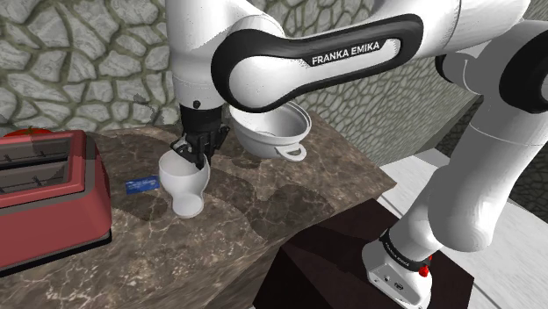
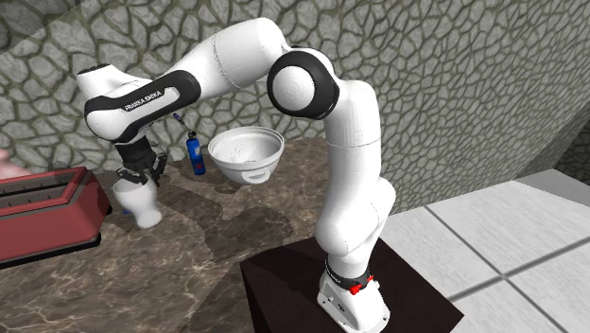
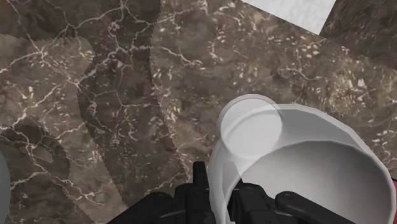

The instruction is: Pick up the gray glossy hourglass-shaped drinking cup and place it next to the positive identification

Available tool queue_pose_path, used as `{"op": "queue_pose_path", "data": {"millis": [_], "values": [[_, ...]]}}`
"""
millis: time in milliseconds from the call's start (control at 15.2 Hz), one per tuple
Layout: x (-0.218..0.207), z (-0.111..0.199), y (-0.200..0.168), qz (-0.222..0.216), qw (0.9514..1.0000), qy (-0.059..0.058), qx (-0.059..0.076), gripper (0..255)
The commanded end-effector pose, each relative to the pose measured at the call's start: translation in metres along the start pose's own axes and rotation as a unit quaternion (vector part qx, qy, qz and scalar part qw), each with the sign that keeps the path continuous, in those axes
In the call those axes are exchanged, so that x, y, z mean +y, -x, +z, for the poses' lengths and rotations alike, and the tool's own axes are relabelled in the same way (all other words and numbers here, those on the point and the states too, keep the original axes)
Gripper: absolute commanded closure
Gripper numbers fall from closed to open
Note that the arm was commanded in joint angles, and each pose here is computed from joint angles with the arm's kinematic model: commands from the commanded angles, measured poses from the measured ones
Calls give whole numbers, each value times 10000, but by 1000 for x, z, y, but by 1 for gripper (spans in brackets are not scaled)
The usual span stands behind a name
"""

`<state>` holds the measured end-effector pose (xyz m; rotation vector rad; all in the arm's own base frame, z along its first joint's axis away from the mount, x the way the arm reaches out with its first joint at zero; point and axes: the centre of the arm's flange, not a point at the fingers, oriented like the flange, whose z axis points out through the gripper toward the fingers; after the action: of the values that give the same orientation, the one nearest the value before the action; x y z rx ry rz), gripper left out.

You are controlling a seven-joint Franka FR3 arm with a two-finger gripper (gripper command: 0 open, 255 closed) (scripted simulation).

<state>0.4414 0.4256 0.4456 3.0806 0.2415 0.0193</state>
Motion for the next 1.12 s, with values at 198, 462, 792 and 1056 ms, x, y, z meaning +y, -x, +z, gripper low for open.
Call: {"op": "queue_pose_path", "data": {"millis": [198, 462, 792, 1056], "values": [[-1, 26, 0, 0, 10000, -2, 5, 255], [-2, 47, 0, 0, 10000, -2, 5, 255], [-3, 62, 0, 0, 10000, -2, 5, 255], [-3, 62, 0, 0, 10000, -2, 5, 255]]}}
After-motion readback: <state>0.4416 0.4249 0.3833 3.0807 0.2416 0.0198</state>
